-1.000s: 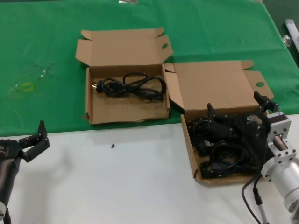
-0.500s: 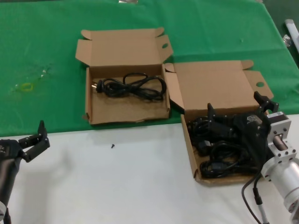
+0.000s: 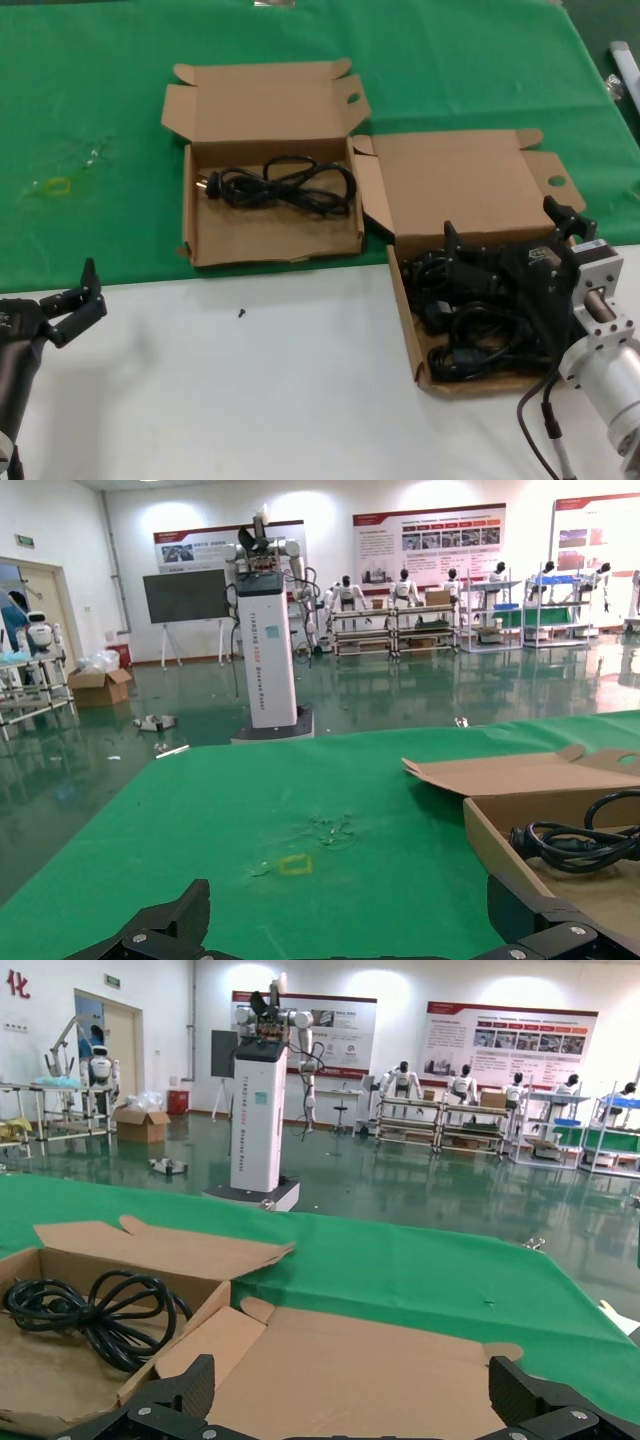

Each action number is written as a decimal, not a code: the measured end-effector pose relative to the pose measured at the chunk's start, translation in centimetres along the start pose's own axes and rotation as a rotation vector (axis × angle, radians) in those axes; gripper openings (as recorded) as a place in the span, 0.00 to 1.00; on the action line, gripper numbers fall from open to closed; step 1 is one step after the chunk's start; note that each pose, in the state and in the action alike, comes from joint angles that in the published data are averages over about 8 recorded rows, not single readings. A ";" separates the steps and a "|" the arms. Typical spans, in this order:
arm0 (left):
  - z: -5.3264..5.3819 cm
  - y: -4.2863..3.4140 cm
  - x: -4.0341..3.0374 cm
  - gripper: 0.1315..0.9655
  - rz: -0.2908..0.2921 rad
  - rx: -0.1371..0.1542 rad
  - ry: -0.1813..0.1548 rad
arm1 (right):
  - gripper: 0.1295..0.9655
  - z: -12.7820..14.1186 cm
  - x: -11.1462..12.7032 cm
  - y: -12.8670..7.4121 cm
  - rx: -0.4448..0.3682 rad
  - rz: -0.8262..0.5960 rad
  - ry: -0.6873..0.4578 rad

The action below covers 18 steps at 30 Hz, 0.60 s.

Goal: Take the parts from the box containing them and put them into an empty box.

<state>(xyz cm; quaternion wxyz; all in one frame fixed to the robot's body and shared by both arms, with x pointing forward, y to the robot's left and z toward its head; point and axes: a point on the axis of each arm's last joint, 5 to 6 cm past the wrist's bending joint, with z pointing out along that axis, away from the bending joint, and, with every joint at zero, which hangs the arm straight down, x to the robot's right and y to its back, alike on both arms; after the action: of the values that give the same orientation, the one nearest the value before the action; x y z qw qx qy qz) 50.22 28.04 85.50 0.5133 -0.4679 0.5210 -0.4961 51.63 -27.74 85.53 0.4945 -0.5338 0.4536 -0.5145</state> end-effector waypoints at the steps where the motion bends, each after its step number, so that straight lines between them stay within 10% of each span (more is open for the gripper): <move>1: 0.0 0.00 0.00 1.00 0.000 0.000 0.000 | 1.00 0.0 0.0 0.0 0.000 0.000 0.000; 18: 0.0 0.00 0.00 1.00 0.000 0.000 0.000 | 1.00 0.0 0.0 0.0 0.000 0.000 0.000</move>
<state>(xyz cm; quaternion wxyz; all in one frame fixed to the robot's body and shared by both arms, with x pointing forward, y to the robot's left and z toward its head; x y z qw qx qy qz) 50.22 28.04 85.50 0.5133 -0.4679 0.5210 -0.4961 51.63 -27.74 85.53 0.4945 -0.5338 0.4536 -0.5145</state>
